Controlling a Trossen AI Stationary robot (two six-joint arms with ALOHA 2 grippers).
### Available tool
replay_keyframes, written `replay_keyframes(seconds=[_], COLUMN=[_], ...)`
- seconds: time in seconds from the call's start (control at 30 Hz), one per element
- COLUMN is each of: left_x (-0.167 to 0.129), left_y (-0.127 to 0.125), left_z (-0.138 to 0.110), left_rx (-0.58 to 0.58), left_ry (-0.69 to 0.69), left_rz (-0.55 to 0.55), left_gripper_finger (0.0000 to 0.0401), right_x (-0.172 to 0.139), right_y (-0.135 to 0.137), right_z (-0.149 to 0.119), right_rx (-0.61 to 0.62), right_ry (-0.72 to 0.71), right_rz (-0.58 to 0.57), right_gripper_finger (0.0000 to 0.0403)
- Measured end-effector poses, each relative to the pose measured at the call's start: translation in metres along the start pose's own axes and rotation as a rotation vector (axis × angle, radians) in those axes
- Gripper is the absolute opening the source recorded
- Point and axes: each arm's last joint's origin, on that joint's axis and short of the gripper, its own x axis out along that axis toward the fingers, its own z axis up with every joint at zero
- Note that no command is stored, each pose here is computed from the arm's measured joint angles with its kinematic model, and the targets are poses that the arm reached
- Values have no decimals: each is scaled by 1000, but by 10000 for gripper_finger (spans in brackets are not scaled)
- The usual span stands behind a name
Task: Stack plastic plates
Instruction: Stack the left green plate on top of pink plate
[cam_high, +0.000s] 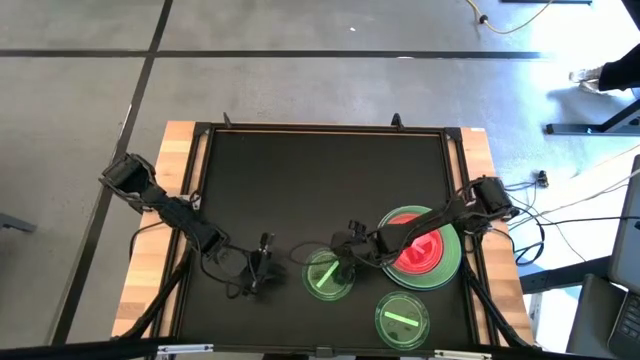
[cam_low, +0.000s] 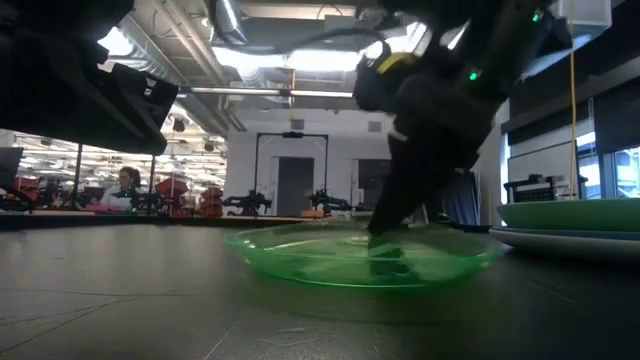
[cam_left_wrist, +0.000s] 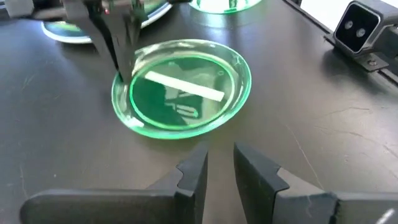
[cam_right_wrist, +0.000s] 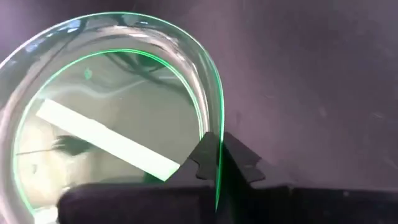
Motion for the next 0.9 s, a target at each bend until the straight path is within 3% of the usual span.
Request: replay_keyframes(seconds=[0.47,0.9], left_x=[0,0], left_y=[0,0], left_z=[0,1], left_rx=[-1,-6], left_ry=[-2,-7], left_rz=[1,1], left_gripper_finger=[72,72], right_x=[-79,-176], right_y=[-9,-33], right_z=[7,-12], right_rx=[-29,71], right_ry=[-11,-6], right_rz=[-22,-50], right_gripper_finger=[1,1])
